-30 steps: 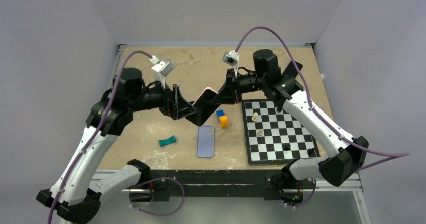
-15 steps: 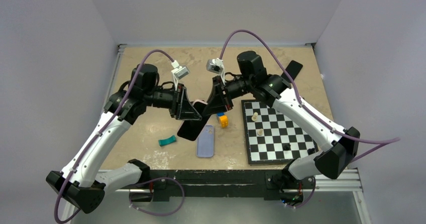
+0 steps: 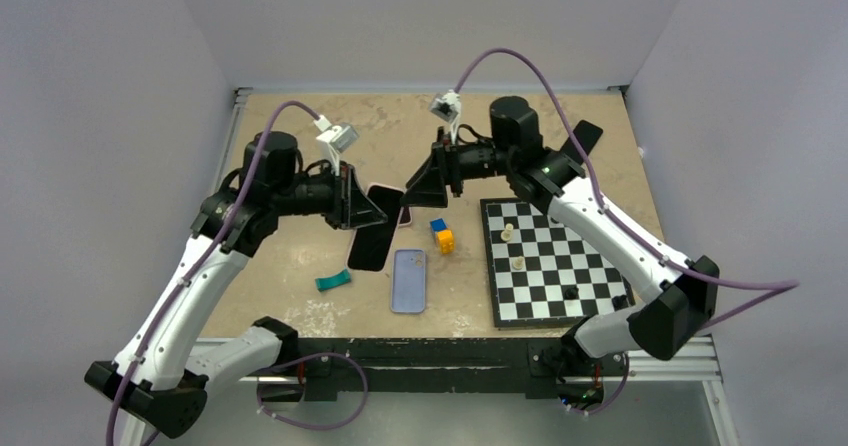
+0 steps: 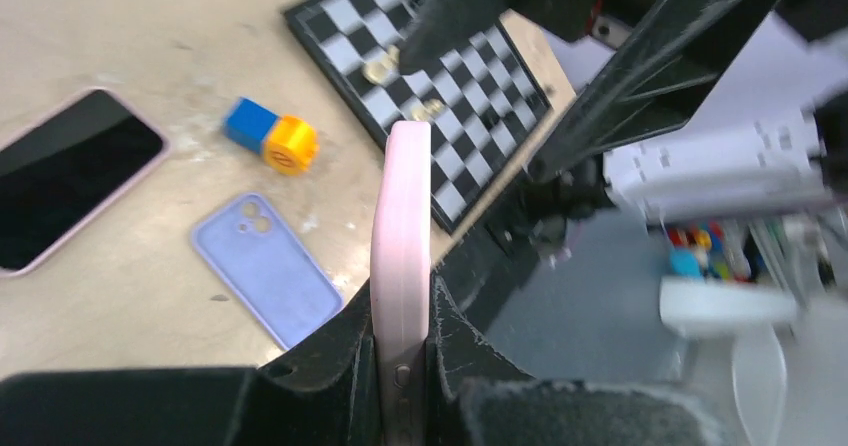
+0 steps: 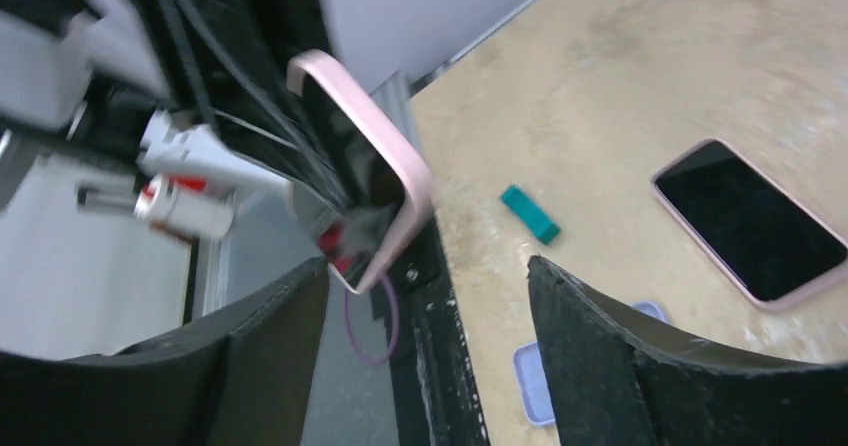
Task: Take the phone out of the phone case
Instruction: Remove the phone case from the phone.
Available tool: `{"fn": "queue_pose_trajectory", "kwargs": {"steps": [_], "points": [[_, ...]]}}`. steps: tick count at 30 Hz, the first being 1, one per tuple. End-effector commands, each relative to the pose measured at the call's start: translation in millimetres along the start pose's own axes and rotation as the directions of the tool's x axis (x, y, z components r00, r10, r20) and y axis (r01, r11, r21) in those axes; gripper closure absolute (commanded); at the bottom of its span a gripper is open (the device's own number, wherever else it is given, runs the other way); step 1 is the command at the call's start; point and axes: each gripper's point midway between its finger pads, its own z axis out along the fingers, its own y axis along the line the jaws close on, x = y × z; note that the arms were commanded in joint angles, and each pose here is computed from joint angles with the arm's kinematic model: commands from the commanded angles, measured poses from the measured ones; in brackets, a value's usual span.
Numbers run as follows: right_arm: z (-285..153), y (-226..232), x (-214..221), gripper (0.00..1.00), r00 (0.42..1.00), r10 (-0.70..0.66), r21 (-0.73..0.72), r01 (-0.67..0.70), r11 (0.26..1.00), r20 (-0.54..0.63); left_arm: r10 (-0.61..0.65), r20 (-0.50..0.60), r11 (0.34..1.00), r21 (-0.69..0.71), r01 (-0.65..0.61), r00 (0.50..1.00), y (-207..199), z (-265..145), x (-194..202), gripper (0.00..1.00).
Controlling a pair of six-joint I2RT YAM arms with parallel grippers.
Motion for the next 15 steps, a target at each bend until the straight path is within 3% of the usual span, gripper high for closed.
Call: {"fn": "queue_pose_trajectory", "kwargs": {"steps": [1,4,7,13,15], "points": [[-14.0,-12.3,-23.6,0.23,0.955,0.117,0.055,-0.137,0.989,0.273,-0.079,0.325,0.978,-0.16,0.137,0.942,5.5,-36.3,-53.2,1.0],[-3.1,6.4,-5.6,0.22,0.969,0.113,-0.024,-0.11,0.994,0.218,-0.115,0.418,0.981,-0.096,0.17,0.901,-9.9,-45.5,-73.6,1.0],[2.4,29.3,5.8,0.24,0.976,0.098,-0.11,-0.078,0.991,0.197,-0.178,0.421,0.982,0.018,0.189,0.889,-29.4,-42.0,-88.4,1.0],[-3.9,67.2,9.8,0.36,0.971,0.099,-0.237,-0.045,0.97,0.219,-0.303,0.382,0.94,0.27,0.208,0.873,-57.3,-29.9,-107.6,1.0],[-5.1,72.7,12.5,0.45,0.971,0.101,-0.27,-0.04,0.962,0.216,-0.322,0.377,0.927,0.314,0.208,0.868,-61.1,-27.8,-111.6,1.0]]}}
